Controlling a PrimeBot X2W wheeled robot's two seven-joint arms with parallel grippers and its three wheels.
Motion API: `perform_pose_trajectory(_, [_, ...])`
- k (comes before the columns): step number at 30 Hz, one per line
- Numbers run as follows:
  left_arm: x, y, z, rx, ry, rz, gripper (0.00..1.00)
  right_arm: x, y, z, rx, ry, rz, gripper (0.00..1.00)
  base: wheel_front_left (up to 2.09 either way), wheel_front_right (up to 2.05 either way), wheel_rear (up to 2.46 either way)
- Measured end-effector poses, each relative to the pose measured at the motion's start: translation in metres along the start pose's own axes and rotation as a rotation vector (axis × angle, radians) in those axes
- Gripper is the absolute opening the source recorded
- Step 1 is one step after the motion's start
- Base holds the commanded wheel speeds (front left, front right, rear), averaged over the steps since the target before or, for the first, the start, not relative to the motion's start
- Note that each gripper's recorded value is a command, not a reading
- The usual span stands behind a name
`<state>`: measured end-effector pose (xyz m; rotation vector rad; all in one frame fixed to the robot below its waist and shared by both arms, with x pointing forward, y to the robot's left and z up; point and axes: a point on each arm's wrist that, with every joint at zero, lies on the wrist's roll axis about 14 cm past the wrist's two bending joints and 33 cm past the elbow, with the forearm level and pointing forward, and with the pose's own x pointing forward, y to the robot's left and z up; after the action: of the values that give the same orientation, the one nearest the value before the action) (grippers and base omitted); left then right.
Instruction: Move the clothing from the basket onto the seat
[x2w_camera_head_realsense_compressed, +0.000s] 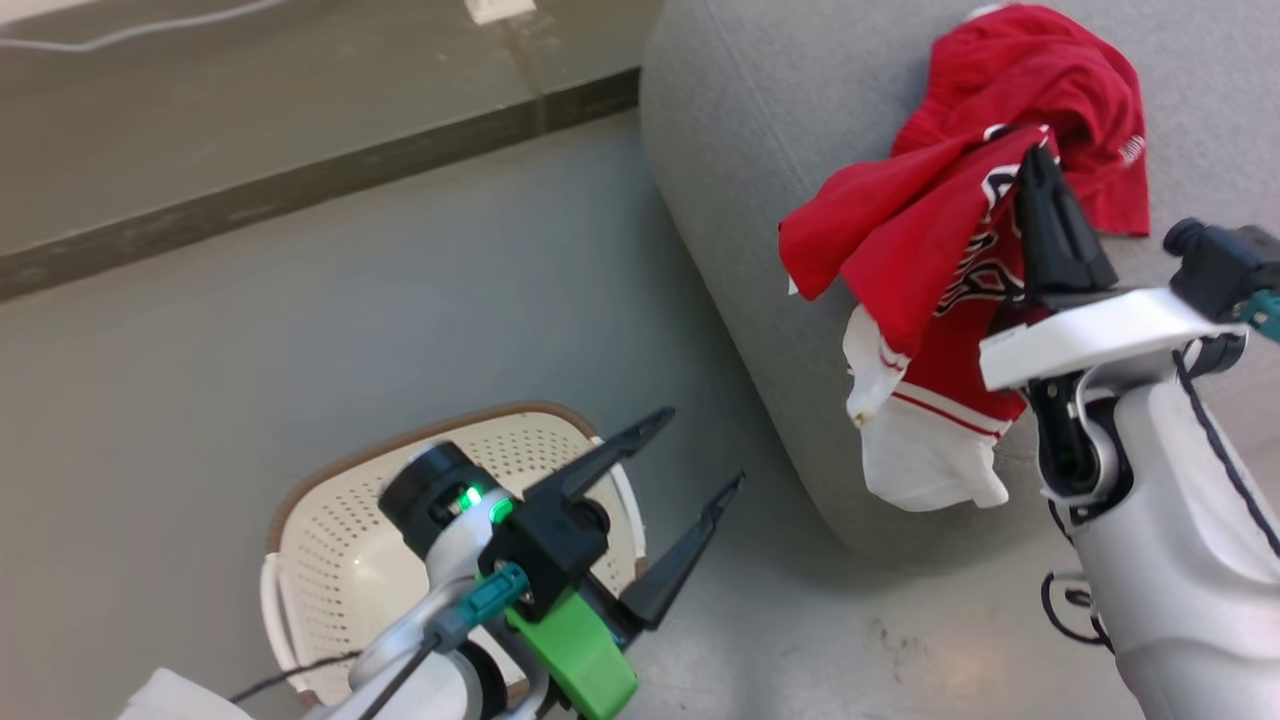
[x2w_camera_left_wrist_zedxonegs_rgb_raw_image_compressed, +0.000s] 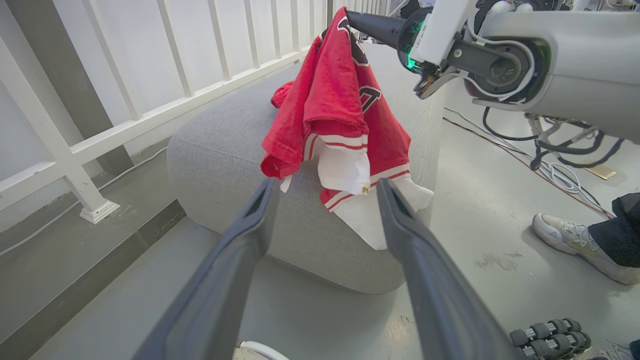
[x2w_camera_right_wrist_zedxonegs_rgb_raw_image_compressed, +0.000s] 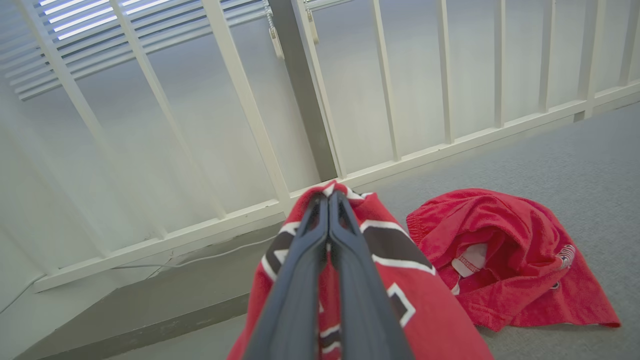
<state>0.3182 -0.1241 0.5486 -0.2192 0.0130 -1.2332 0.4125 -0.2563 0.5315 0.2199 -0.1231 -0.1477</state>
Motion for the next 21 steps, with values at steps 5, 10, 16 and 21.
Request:
perform_pose_trajectory(5, [0.01, 0.003, -0.001, 0.001, -0.002, -0.037, 1.0, 0.008, -0.015, 0.015, 0.005, -0.048, -0.048, 0.0, 0.0, 0.0, 0.0])
perform_pose_trajectory(10, [0.017, 0.005, -0.008, -0.013, 0.007, -0.07, 1.0, 0.024, -0.03, 0.035, -0.022, -0.102, -0.075, 0.0, 0.0, 0.0, 0.0])
perform_pose_trajectory(16, [0.022, 0.008, -0.013, -0.03, 0.007, -0.096, 1.0, 0.051, -0.052, 0.078, -0.097, -0.203, -0.103, 0.0, 0.0, 0.0, 0.0])
perform_pose_trajectory(21, [0.023, 0.012, -0.015, -0.035, 0.003, -0.102, 1.0, 0.074, -0.059, 0.113, -0.138, -0.29, -0.095, 0.0, 0.0, 0.0, 0.0])
